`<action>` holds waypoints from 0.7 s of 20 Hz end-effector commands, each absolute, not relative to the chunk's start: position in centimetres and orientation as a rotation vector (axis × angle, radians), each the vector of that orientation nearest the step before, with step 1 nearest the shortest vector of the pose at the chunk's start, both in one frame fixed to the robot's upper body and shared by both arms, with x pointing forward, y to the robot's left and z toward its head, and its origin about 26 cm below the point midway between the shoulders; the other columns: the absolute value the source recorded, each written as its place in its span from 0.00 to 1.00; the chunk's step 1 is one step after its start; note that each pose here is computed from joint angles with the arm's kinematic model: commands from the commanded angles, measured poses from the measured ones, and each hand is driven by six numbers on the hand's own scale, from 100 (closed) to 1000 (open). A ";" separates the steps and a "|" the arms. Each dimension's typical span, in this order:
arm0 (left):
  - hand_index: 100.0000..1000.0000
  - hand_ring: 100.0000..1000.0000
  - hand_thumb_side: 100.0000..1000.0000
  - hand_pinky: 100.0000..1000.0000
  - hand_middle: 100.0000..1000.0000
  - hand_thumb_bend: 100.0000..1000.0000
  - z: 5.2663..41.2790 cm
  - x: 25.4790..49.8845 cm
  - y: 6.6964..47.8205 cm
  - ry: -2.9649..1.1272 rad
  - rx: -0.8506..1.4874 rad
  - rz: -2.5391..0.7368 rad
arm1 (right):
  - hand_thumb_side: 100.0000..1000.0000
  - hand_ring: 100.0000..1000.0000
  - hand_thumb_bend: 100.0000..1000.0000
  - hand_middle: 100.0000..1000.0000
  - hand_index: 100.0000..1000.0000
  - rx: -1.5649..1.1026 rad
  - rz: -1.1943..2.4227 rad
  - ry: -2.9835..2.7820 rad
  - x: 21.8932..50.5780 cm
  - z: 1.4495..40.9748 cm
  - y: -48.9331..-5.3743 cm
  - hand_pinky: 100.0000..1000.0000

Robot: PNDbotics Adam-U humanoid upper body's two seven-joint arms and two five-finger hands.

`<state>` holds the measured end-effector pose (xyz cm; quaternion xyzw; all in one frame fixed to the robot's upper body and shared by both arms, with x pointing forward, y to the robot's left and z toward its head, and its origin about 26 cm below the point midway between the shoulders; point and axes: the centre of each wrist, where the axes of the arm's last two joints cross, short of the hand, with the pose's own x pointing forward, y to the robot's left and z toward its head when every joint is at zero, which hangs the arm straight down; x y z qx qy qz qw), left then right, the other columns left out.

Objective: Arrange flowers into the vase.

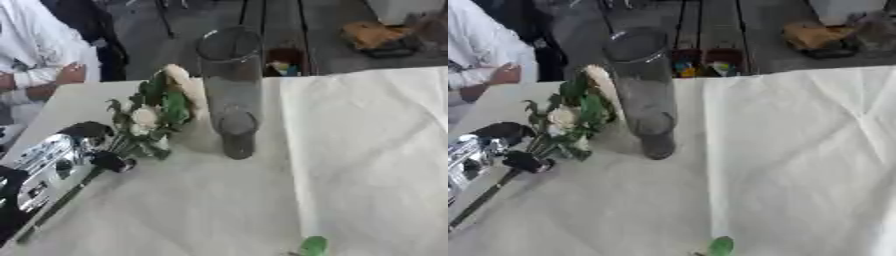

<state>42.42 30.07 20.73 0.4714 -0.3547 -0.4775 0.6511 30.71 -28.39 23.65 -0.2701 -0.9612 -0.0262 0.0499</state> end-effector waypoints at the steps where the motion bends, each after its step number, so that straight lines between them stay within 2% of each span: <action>1: 0.89 0.85 0.51 0.71 0.83 0.32 22.0 42.6 30.7 -0.814 1.091 -1.043 | 1.00 0.75 0.00 0.60 0.80 -0.816 -0.077 -2.954 30.4 24.3 -28.2 0.62; 7: 0.84 0.76 0.48 0.61 0.79 0.17 21.8 42.8 30.8 -0.820 1.096 -1.030 | 1.00 0.75 0.00 0.59 0.80 -0.816 -0.075 -2.949 30.4 24.2 -28.2 0.63; 10: 0.81 0.69 0.48 0.56 0.74 0.17 21.8 42.9 30.6 -0.831 1.116 -1.020 | 1.00 0.75 0.00 0.59 0.80 -0.810 -0.071 -2.947 30.4 24.2 -28.2 0.63; 11: 0.78 0.63 0.48 0.51 0.69 0.15 21.8 42.9 30.6 -0.833 1.124 -1.016 | 1.00 0.75 0.00 0.59 0.80 -0.810 -0.071 -2.947 30.4 24.2 -28.2 0.63; 12: 0.77 0.61 0.48 0.50 0.67 0.14 21.7 43.0 30.6 -0.834 1.132 -1.011 | 1.00 0.75 0.00 0.59 0.80 -0.809 -0.071 -2.947 30.4 24.2 -28.2 0.63; 13: 0.71 0.51 0.48 0.42 0.60 0.09 21.7 43.0 30.6 -0.837 1.145 -1.007 | 1.00 0.75 0.00 0.59 0.80 -0.808 -0.070 -2.946 30.4 24.2 -28.2 0.63; 14: 0.71 0.51 0.48 0.41 0.60 0.08 21.7 43.1 30.6 -0.838 1.156 -1.005 | 1.00 0.75 0.00 0.59 0.80 -0.805 -0.069 -2.945 30.4 24.2 -28.1 0.63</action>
